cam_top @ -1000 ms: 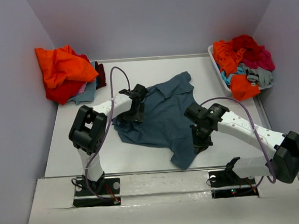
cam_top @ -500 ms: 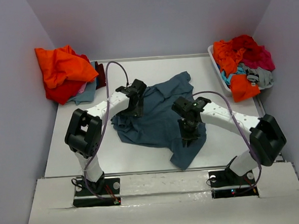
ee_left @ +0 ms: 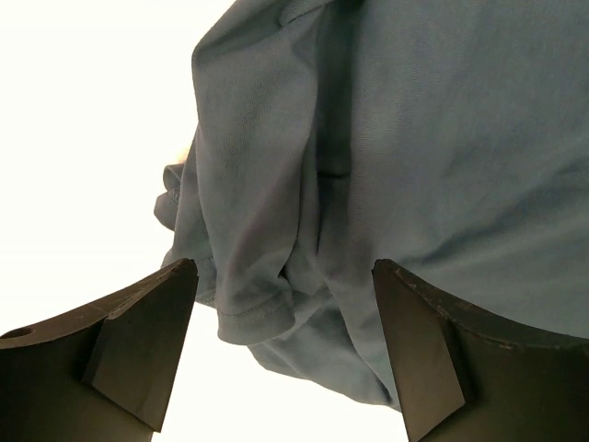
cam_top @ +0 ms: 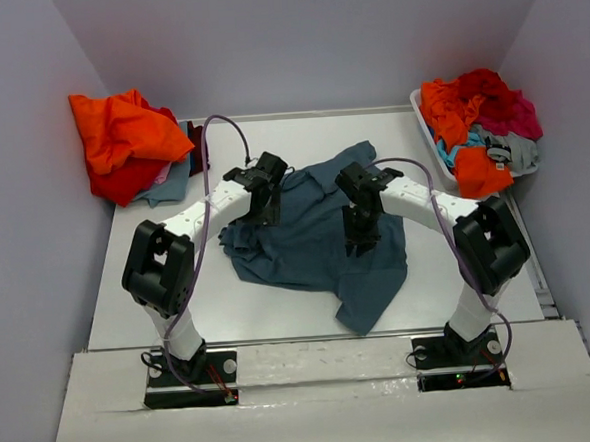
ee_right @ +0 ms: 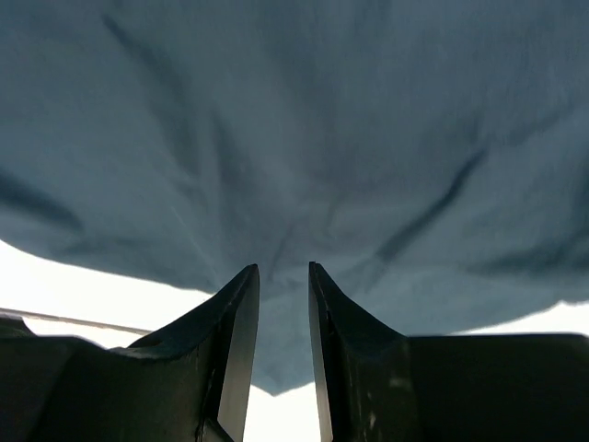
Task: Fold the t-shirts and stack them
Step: Flatten the tshirt out
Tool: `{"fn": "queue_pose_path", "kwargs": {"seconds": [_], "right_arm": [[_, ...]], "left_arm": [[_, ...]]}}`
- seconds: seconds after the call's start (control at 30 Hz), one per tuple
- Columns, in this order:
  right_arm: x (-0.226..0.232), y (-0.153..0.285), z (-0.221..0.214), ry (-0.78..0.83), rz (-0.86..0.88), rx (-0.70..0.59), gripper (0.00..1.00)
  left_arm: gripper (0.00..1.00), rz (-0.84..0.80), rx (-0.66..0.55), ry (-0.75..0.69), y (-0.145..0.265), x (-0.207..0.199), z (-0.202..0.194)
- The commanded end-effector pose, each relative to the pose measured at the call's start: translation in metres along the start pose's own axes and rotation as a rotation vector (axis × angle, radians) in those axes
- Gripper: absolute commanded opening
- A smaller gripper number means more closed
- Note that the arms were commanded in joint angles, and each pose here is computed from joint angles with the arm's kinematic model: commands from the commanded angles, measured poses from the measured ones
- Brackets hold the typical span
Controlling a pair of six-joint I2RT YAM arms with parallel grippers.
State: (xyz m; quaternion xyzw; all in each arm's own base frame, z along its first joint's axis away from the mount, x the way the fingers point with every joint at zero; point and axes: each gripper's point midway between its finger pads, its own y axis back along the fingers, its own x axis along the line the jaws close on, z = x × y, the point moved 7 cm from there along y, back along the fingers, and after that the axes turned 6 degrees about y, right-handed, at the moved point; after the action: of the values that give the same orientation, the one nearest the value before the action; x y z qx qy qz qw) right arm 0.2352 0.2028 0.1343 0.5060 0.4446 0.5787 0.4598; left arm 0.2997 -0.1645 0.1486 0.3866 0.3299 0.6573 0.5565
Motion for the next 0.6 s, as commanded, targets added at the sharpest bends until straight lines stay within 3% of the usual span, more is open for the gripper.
{"fn": "queue_pose_path", "kwargs": {"seconds": [0.0, 0.33, 0.5, 0.57], "right_arm": [[0.006, -0.004, 0.020, 0.044, 0.037, -0.049, 0.34], [-0.011, -0.028, 0.015, 0.029, 0.024, -0.006, 0.33], [-0.014, -0.034, 0.015, 0.030, 0.024, 0.007, 0.33], [-0.015, -0.035, 0.015, 0.032, 0.024, 0.011, 0.33]], "left_arm": [[0.90, 0.014, 0.002, 0.028, 0.008, 0.006, -0.006], [0.86, 0.029, 0.068, 0.075, 0.002, 0.015, -0.030], [0.73, 0.029, 0.073, 0.081, 0.003, 0.017, -0.034], [0.62, 0.029, 0.073, 0.084, 0.003, 0.016, -0.033]]}}
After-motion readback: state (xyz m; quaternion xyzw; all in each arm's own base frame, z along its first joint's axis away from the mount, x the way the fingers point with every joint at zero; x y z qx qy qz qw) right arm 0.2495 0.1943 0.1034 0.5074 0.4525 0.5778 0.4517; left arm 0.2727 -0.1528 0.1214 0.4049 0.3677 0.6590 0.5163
